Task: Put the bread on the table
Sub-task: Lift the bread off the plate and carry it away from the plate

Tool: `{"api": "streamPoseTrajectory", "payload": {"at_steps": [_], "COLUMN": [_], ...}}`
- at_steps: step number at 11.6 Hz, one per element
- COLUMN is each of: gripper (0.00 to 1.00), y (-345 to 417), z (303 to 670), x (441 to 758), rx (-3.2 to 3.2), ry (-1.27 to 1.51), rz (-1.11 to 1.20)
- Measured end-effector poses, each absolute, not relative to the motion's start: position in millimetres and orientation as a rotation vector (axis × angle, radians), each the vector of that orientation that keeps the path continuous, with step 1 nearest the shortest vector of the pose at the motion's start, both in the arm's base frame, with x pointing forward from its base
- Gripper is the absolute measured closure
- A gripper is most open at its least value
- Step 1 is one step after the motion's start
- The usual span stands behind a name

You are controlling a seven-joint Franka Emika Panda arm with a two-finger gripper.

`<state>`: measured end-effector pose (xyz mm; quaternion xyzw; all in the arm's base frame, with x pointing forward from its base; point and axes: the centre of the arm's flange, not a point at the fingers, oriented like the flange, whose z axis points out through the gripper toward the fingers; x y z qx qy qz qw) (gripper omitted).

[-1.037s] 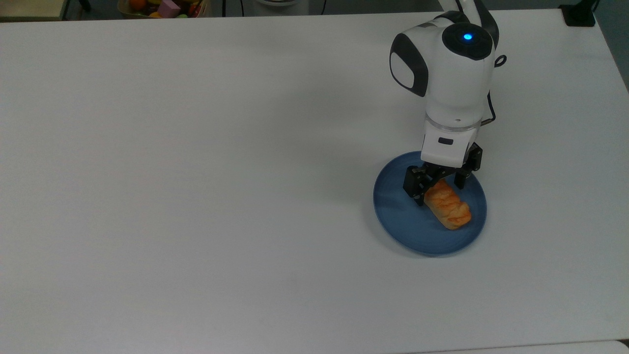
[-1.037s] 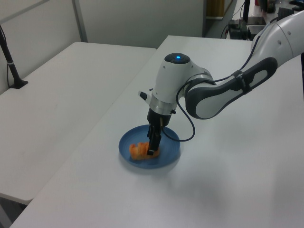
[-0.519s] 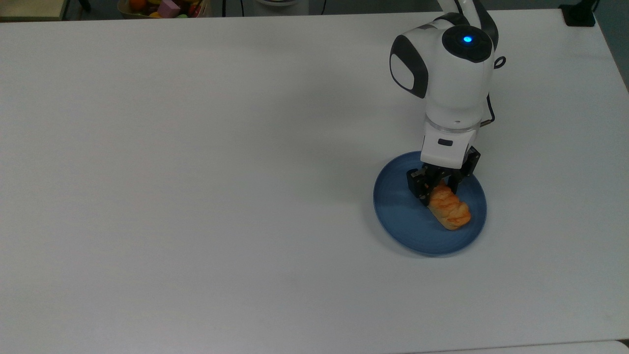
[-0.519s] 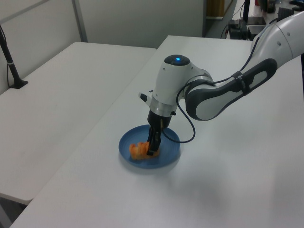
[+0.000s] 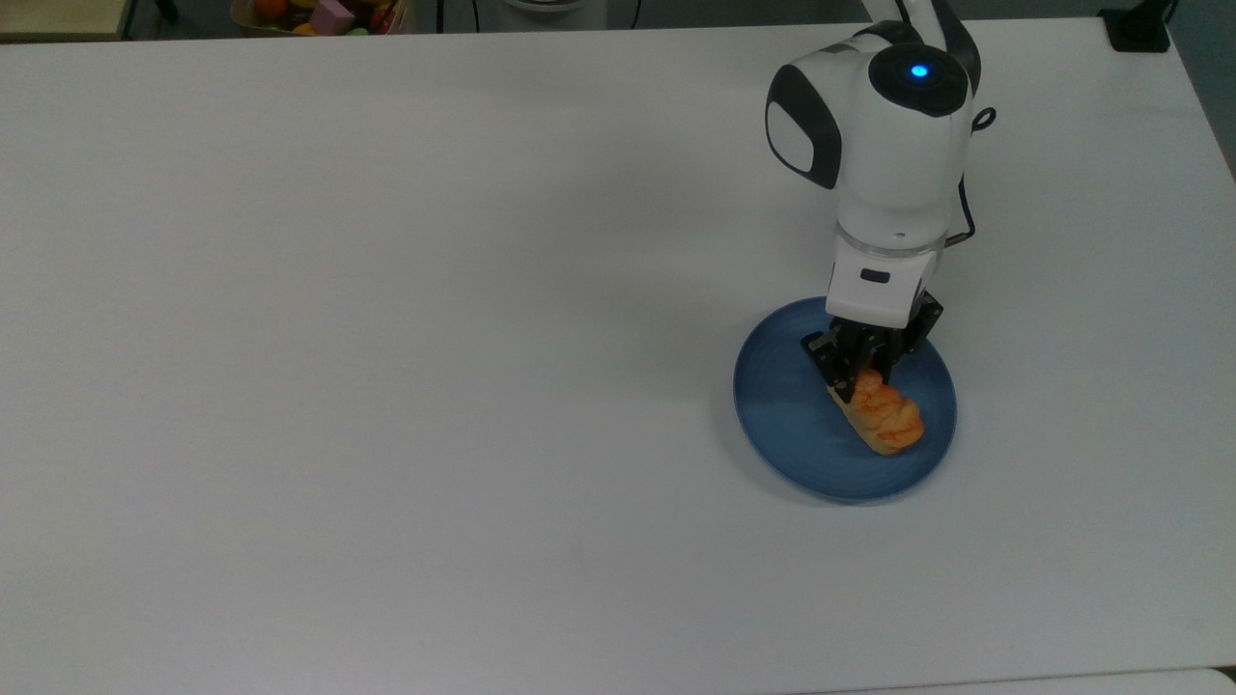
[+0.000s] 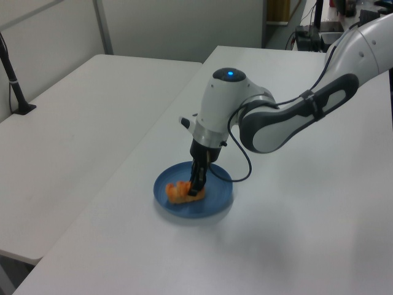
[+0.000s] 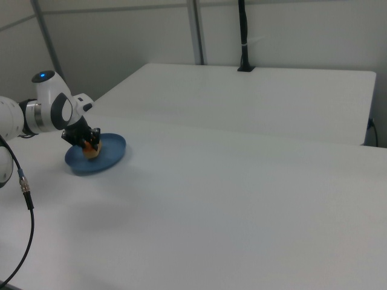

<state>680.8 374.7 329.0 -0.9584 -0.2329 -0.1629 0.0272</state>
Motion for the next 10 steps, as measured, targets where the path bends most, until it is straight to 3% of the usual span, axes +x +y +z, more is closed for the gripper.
{"api": "streamPoseTrajectory", "payload": {"at_steps": [4, 7, 10], "gripper": [0.63, 0.63, 0.63], "y": [359, 330, 253], "z": [380, 450, 515], "x": [685, 685, 692], "rx": [-2.954, -2.930, -2.956], "ry": [-0.681, -0.583, -0.421], "rz": [-0.562, -0.604, -0.618]}}
